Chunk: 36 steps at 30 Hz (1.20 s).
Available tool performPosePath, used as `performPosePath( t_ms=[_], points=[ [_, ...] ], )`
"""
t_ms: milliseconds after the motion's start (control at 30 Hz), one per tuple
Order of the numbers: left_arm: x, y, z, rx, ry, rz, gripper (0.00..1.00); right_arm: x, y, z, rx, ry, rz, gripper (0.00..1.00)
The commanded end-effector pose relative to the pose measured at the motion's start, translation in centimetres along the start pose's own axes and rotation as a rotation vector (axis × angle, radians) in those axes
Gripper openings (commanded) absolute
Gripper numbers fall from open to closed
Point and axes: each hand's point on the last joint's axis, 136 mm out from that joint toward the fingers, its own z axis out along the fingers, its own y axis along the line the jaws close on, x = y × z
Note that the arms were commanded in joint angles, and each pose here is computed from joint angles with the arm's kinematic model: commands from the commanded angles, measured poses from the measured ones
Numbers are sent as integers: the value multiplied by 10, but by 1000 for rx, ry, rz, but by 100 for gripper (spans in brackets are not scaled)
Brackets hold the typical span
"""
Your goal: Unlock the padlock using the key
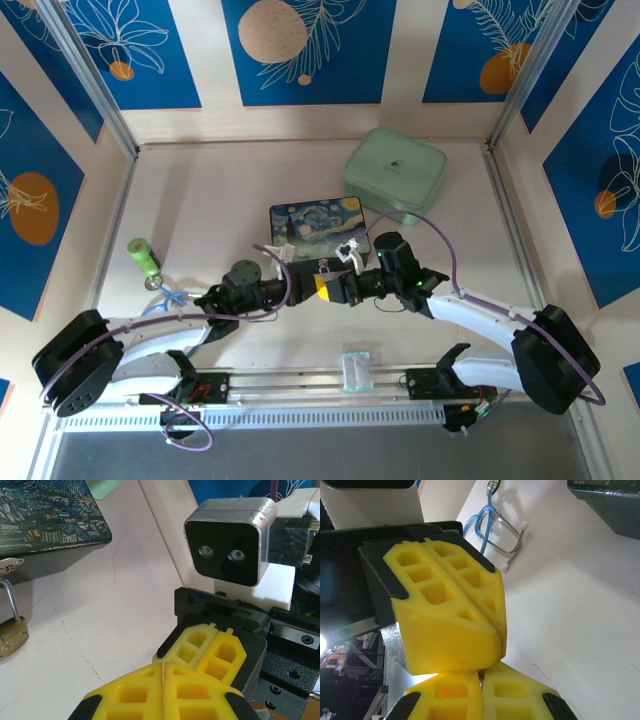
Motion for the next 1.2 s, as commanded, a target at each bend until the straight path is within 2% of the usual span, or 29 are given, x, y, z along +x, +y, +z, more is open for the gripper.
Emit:
performPosePath(
  t_ms=[0, 67, 100, 133, 167, 233, 333, 433, 500, 567, 700, 733, 933, 1100, 1167],
  points=[
    [0, -11, 2, 29, 7, -13, 0, -10, 5, -1, -22, -43, -16, 3],
    [-5, -10, -1, 19, -21, -41, 0, -15, 3, -4, -11, -77, 19, 37],
    [-10, -9, -2, 9, -50, -67, 0, -20, 1, -7, -4, -116, 46, 58],
    [-15, -8, -4, 2, -81, -93, 0, -25, -3, -11, 11, -167, 86, 88],
    [-21, -8, -6, 1, -113, -113, 0, -29, -5, -14, 24, -212, 116, 100],
    [-35, -13, -11, 5, -182, -153, 0, -40, -5, -23, 35, -309, 147, 99],
    [-51, -16, -17, -15, -252, -205, 0, -58, 11, -35, -24, -419, 165, 99],
    [-64, -25, -21, 13, -310, -246, 0, -70, 23, -43, -70, -505, 193, 99],
    [-70, -32, -23, 31, -327, -260, 0, -74, 32, -41, -100, -511, 193, 96],
    [-75, -40, -23, 53, -333, -272, 0, -75, 38, -39, -120, -511, 184, 90],
    [-80, -49, -25, 88, -342, -293, 0, -80, 41, -36, -136, -529, 171, 62],
    [-80, -49, -25, 88, -345, -295, 0, -81, 42, -36, -146, -530, 167, 59],
    [-81, -52, -27, 83, -350, -283, 0, -85, 51, -26, -223, -503, 160, 44],
    [-83, -54, -28, 82, -352, -277, 0, -84, 53, -13, -255, -466, 159, 40],
    [-82, -52, -28, 75, -351, -278, 0, -83, 56, -11, -278, -460, 150, 34]
  ],
)
